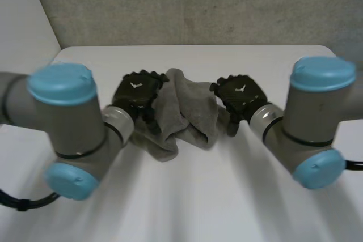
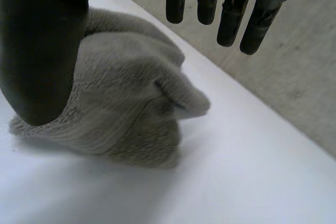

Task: Fold the towel.

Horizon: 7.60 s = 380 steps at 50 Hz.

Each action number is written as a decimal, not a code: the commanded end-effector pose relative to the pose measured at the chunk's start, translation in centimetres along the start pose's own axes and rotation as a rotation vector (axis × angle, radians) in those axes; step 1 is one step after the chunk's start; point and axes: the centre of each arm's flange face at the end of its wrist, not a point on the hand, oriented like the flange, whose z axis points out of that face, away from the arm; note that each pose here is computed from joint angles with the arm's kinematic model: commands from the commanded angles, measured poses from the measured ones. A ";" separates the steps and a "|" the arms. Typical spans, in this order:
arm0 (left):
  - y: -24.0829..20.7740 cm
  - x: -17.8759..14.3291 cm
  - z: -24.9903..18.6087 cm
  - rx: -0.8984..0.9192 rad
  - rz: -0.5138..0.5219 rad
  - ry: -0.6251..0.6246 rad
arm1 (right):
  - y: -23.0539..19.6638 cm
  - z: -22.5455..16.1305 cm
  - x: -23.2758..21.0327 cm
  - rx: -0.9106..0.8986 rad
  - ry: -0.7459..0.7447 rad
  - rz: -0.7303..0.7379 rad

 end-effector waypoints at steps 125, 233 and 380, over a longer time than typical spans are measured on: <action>5.9 0.8 2.2 -0.067 0.079 -0.202 | 6.8 2.3 3.4 0.016 0.108 0.113; 2.6 3.3 -8.5 -0.018 0.178 -0.115 | -1.2 -3.2 11.9 0.064 0.218 0.249; 3.9 -0.9 -5.3 -0.118 0.305 -0.171 | 1.1 -0.8 5.5 -0.173 0.040 0.007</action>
